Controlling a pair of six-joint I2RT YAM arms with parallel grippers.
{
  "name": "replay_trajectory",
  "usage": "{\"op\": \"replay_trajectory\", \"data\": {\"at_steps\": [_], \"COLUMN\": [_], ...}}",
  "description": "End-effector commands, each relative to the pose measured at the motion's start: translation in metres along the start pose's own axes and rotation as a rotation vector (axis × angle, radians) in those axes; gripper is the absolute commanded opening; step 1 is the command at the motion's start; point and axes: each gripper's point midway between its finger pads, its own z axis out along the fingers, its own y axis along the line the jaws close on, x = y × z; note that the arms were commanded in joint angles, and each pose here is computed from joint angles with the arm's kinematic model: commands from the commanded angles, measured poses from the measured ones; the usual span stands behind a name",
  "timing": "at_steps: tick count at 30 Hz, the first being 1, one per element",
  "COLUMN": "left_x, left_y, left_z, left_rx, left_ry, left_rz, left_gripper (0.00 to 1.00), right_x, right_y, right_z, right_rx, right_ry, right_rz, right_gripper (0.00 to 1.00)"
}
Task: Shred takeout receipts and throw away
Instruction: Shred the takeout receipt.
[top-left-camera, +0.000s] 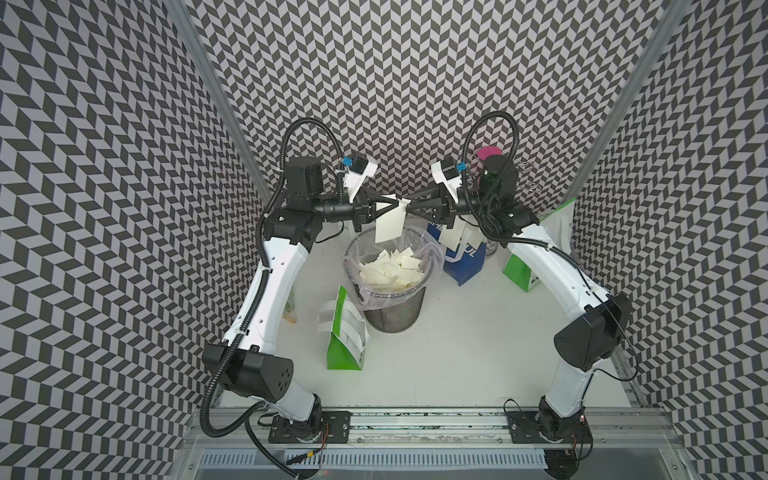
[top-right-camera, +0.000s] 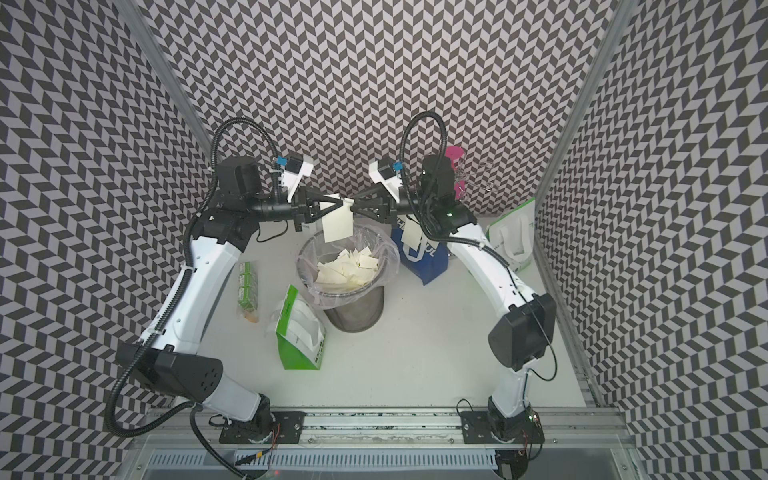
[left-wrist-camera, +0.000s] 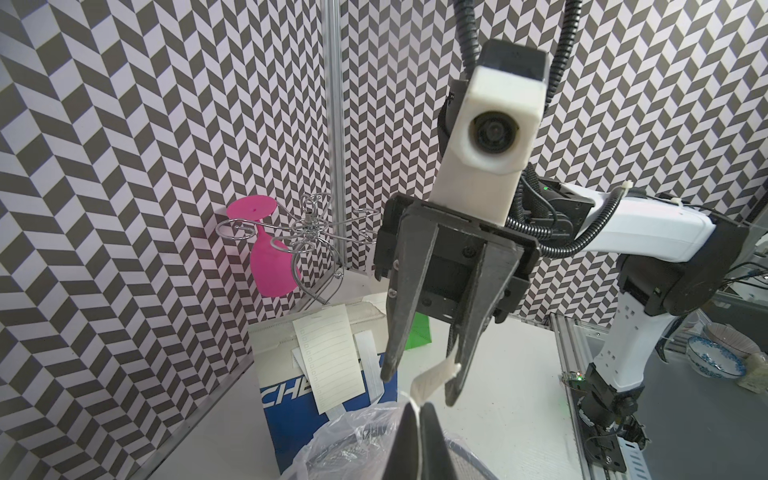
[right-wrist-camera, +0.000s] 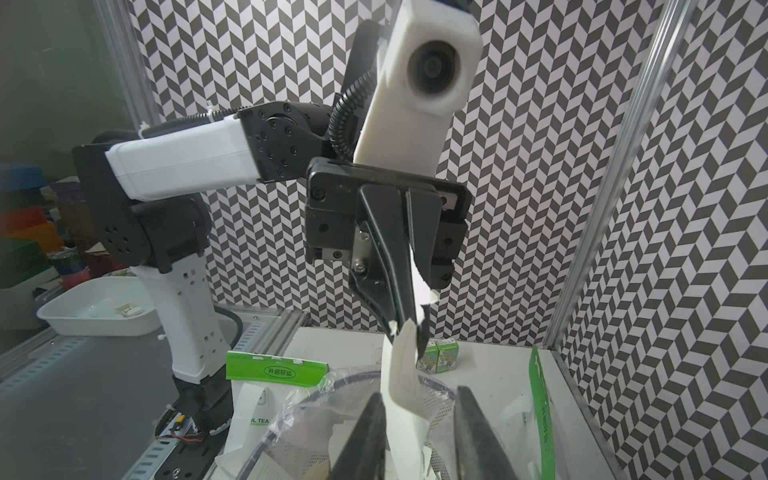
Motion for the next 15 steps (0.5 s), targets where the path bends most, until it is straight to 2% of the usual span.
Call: {"op": "replay_trajectory", "data": {"at_steps": [1,6,9,15], "left_x": [-0.007,-0.008,-0.005,0.001], "left_y": [-0.010,-0.013,-0.012,-0.009], "left_z": [-0.003,-0.003,-0.002,-0.001], "left_rx": [0.033,0.051,0.051,0.037], "left_ry": [-0.020,-0.026,-0.021,0.001], "left_rz": [0.018,0.021,0.013,0.002], "left_gripper": [0.00,0.00,0.00,0.00], "right_x": [-0.003,0.002,-0.002,-0.007], "right_y": [0.007,0.005,0.007,0.003], "right_z": [0.008,0.016,0.019,0.019], "right_rx": [-0.066,-0.079,-0.082,-0.058], "right_ry": [-0.031,-0.026,-0.031,-0.035], "right_rz": [-0.021,-0.001,-0.010,-0.018], "right_gripper": [0.29,0.28,0.19,0.08]}}
